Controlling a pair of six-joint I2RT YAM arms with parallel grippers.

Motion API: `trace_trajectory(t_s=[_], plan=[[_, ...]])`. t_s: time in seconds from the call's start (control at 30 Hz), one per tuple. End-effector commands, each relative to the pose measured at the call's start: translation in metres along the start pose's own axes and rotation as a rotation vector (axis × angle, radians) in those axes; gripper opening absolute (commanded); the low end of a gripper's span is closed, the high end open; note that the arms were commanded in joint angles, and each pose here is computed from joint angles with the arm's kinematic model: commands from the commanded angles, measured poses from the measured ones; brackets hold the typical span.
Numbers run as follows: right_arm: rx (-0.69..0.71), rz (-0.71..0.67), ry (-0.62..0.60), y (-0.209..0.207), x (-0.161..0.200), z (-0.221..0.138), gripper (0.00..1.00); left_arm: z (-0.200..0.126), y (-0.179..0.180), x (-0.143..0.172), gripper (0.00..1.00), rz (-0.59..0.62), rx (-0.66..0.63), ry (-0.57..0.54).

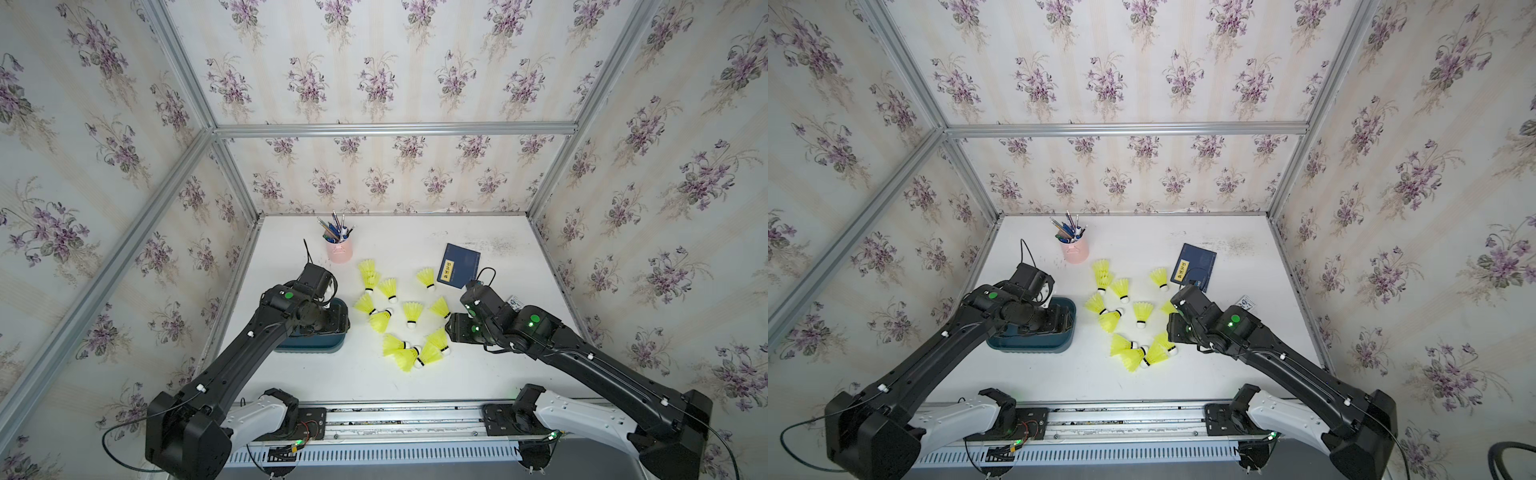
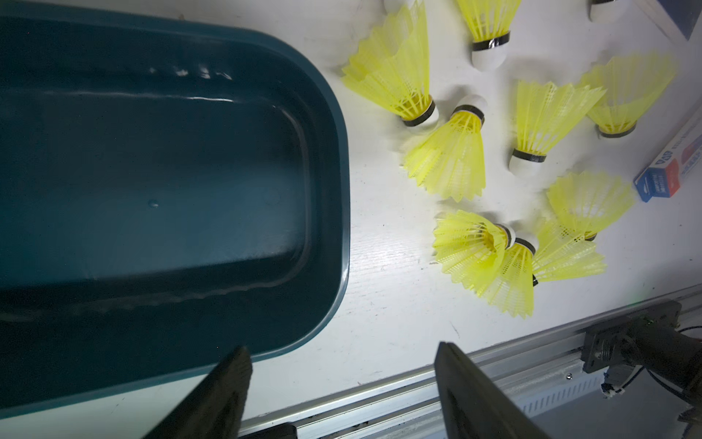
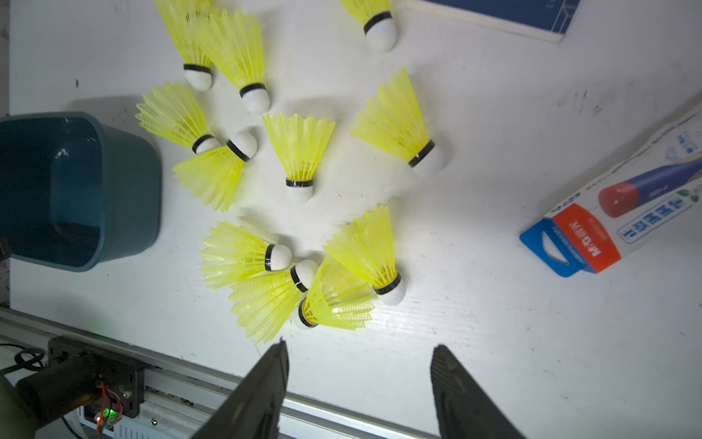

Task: Put the shuttlecocks into the storage box
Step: Move the storage box to the center of the board.

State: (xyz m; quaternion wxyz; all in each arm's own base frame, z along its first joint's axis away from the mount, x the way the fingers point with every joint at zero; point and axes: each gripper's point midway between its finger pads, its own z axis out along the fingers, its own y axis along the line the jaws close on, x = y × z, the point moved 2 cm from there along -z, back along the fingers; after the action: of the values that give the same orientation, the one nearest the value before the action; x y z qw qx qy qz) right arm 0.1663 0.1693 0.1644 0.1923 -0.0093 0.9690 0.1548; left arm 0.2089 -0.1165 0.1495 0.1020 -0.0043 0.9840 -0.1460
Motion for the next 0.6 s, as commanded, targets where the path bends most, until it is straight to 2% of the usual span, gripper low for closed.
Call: trace_trajectory(t_s=[0.0, 0.27, 0.57], plan=[[-0.033, 0.018, 0.081, 0.008, 0.023, 0.006, 0.61, 0.012, -0.005, -0.005, 0.75, 0.017, 0.022, 0.017], [-0.043, -0.033, 0.223, 0.01, 0.075, 0.025, 0.58, 0.042, 0.005, -0.01, 0.66, 0.033, -0.051, 0.083], [-0.053, -0.109, 0.284, 0.022, 0.097, 0.059, 0.57, 0.056, 0.004, -0.016, 0.62, 0.052, -0.046, 0.095]])
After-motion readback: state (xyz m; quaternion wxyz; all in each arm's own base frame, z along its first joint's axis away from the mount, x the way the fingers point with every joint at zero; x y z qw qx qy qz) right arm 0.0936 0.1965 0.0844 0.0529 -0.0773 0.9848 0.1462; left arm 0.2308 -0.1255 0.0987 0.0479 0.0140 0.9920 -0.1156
